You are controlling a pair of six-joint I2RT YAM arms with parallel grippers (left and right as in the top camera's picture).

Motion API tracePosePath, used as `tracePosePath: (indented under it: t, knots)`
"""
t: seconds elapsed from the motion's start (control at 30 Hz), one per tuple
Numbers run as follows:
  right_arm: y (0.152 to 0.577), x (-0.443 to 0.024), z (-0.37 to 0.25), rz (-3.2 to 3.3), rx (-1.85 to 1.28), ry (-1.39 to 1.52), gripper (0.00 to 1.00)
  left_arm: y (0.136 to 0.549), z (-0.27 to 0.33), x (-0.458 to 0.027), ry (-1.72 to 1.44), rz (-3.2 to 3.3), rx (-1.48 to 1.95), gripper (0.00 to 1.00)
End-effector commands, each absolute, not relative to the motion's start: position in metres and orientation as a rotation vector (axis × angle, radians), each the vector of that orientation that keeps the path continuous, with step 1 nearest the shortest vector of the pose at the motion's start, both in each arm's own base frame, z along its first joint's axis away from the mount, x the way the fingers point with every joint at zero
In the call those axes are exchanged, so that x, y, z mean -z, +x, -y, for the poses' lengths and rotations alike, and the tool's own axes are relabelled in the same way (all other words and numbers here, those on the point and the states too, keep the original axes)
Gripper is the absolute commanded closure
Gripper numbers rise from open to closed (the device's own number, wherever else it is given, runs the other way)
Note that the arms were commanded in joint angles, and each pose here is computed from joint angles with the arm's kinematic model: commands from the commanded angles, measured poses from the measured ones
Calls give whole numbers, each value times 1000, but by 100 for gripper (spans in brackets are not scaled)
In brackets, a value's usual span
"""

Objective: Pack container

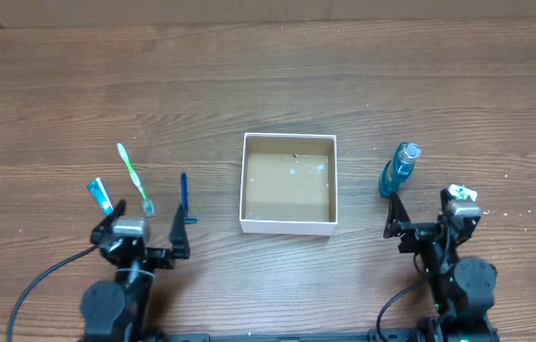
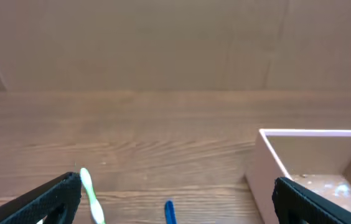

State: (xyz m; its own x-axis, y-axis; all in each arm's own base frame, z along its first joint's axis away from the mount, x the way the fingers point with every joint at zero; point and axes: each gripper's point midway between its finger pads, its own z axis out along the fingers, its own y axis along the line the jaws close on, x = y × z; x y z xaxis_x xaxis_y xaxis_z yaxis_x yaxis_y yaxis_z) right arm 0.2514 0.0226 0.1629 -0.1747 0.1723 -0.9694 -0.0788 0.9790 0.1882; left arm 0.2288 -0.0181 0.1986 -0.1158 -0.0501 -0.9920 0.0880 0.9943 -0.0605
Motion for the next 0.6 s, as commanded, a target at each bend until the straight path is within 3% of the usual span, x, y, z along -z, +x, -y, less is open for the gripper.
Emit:
tracePosePath:
  t: [0.0,0.3,0.57]
  knots:
    - [264,-218,-21,-1719,-229,94,0,221,10,-254,-27,-1653,97,0]
    - [339,-309,-25,-2038,-210,125,0,253,3,-290,-120,-2083,64,0]
    - [370,-230,-30,-2546,-215,226,0,273,23,-261,-87,-2526,165,0]
